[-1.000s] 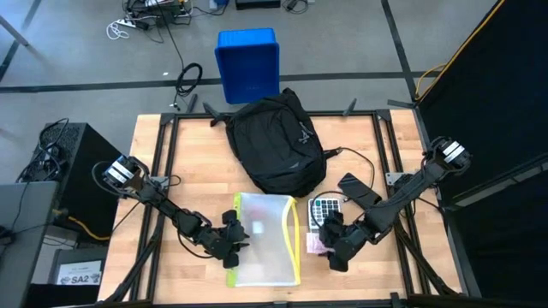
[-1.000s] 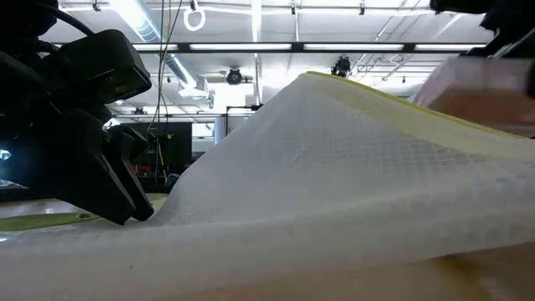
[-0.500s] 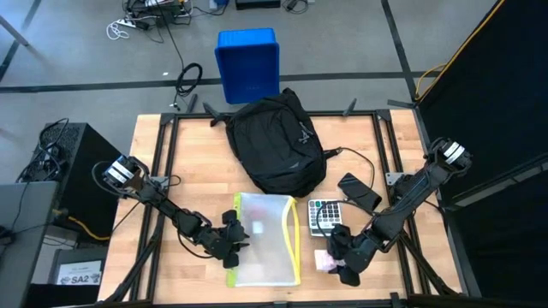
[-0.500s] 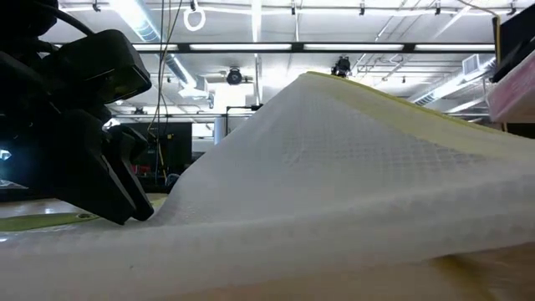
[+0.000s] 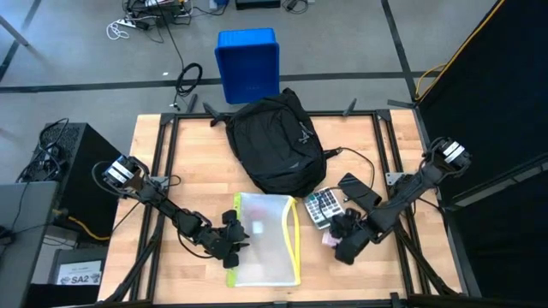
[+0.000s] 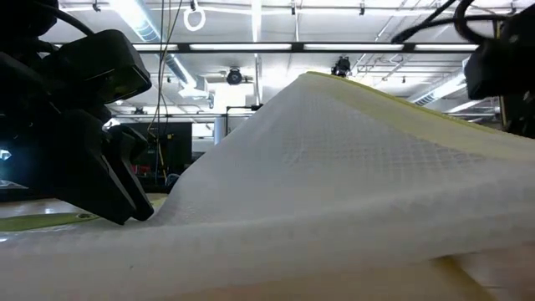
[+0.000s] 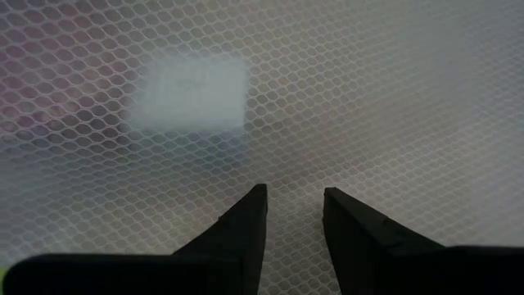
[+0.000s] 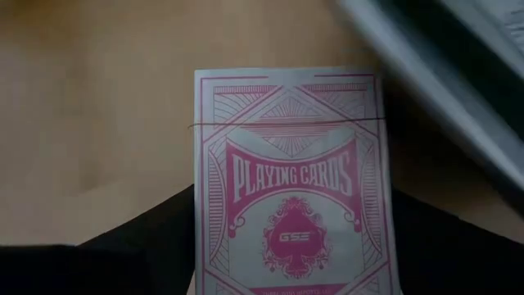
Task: Unpack backpack
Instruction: Remove the game card from the yellow zip bag
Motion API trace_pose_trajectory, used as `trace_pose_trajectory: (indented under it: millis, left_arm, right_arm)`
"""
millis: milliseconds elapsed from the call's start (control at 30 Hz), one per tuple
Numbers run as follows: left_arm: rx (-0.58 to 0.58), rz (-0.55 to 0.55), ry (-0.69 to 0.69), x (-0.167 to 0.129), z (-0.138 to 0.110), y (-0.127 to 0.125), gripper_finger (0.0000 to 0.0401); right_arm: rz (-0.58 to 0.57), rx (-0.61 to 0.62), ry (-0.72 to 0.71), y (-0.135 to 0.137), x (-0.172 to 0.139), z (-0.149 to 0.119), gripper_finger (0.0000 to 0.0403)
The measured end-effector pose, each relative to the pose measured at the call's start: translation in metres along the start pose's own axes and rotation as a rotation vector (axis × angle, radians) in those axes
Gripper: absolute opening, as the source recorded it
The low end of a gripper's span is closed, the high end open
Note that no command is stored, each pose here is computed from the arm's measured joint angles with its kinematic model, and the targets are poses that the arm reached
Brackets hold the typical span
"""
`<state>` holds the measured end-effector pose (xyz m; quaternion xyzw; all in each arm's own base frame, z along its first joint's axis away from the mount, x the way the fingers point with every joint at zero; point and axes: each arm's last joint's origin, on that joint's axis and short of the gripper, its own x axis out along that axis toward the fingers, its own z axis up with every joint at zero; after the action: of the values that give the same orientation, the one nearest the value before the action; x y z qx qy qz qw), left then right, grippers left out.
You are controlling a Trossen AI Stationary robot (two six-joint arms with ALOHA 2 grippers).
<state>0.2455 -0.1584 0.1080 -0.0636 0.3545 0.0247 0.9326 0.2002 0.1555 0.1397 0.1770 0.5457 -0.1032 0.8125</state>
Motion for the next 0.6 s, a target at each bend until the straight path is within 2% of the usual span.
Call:
trace_pose_trajectory:
  millis: [133,300,433,600]
  left_arm:
    - [0.000,-0.001,0.001,-0.0001,0.0001,0.0000,0.0096]
    - [-0.001,-0.010,0.005,-0.0001,0.0001,-0.0002,0.0096]
    - [-0.001,-0.017,0.009,-0.0002,0.0002,-0.0004,0.0093]
    - [-0.001,-0.020,0.010,-0.0002,0.0001,-0.0006,0.0086]
  right_arm:
    - [-0.021,0.057,0.041,-0.0074,0.0019,0.0048,0.0301]
    - [0.049,0.056,0.132,-0.0071,0.0026,0.0075,0.0305]
    - [0.110,0.111,0.227,-0.0047,0.0017,0.0060,0.0312]
    - [0.119,0.101,0.201,-0.0020,0.0018,0.0046,0.0319]
